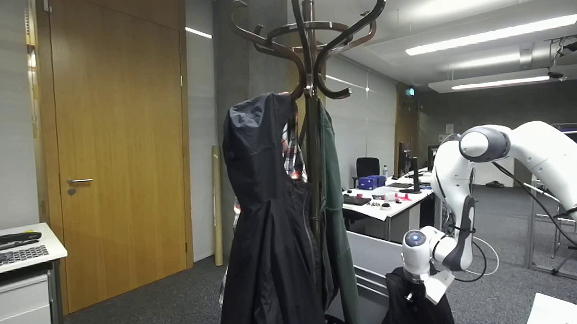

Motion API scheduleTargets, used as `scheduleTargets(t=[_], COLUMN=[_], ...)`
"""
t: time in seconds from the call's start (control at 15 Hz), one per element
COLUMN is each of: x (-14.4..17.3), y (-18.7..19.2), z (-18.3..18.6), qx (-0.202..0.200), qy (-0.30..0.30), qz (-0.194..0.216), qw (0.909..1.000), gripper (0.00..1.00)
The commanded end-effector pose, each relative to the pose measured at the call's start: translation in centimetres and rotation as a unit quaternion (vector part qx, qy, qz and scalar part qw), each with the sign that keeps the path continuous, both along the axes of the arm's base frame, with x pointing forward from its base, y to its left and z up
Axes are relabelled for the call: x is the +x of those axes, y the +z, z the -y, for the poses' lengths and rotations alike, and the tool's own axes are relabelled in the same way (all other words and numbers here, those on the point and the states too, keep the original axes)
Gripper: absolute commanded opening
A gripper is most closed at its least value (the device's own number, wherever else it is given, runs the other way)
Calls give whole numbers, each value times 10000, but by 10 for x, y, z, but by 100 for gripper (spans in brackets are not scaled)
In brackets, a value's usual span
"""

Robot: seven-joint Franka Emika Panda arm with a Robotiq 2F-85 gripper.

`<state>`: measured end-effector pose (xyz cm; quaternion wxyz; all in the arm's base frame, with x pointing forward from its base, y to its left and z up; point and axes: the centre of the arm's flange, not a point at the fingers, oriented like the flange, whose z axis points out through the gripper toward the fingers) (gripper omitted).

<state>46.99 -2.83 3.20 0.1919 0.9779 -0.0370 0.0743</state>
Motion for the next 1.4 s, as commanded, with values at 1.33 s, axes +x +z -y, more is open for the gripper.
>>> scheduleTargets(t=[1.33], x=[32], y=[200], z=[41], qx=[-436], qy=[-146], qz=[1624], qw=[9857], gripper=[2])
